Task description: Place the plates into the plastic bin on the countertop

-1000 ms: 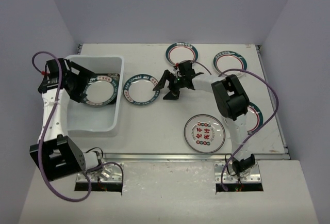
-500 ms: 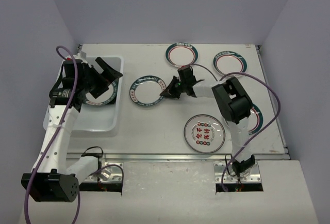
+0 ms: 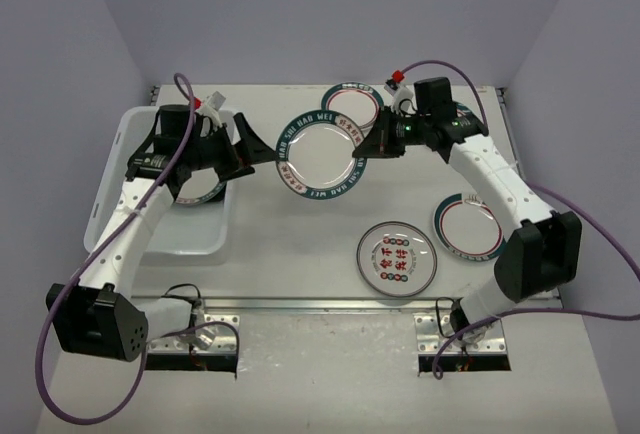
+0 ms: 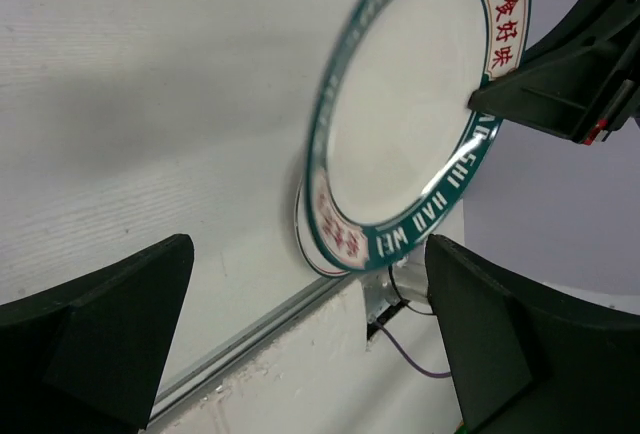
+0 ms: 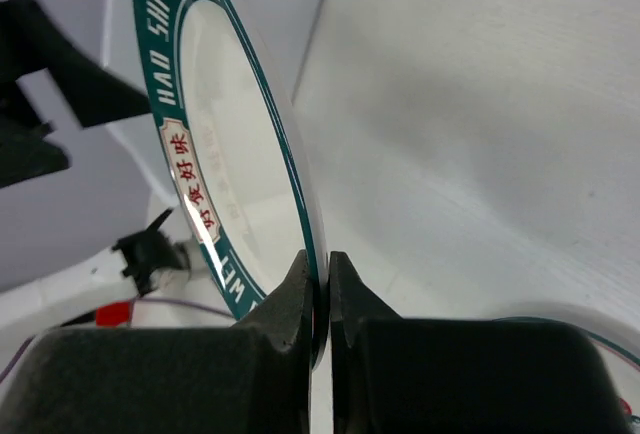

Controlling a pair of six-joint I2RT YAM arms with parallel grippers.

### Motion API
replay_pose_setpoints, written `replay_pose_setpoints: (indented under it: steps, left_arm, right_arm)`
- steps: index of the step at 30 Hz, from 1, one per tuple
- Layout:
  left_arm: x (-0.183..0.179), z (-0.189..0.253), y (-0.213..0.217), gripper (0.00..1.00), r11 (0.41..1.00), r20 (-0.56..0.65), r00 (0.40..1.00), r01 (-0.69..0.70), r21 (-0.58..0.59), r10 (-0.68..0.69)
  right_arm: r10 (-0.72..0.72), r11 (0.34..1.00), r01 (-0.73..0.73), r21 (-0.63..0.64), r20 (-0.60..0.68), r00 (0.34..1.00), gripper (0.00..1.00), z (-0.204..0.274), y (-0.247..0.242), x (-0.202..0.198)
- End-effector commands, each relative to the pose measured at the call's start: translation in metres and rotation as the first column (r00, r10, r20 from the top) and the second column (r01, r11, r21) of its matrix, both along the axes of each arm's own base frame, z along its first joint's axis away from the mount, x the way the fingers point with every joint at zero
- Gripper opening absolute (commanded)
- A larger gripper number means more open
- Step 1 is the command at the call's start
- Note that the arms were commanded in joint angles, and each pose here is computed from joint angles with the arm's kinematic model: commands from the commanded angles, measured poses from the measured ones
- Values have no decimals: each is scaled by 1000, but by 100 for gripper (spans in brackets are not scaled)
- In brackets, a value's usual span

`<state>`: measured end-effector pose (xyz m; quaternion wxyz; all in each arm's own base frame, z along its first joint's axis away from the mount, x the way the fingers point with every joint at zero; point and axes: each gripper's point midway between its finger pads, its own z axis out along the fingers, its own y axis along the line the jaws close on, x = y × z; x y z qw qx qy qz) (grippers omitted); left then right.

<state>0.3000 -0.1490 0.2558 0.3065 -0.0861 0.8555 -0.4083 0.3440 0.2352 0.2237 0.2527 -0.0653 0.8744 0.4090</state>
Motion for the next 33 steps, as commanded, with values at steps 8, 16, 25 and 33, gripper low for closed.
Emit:
replay_pose_setpoints:
  steps: [8,16,25,33]
  left_arm:
    - [-4,38,-29,27,972,189,962,217,-92,-197]
    - [13,65,-22,0,987,248,963,133,-94,-106]
    - [30,20,198,0,539,9,540,-841,50,842]
    - [15,-37,282,0,225,-25,225,-949,219,974]
  right_arm:
    - [282,874,-301,381,107,953,0,89,29,-63]
    - [249,882,-278,380,125,960,99,95,27,-59]
    - [-254,965,259,48,-95,963,99,11,-70,-25]
    - [-217,975,220,34,-75,973,99,1,-80,-48]
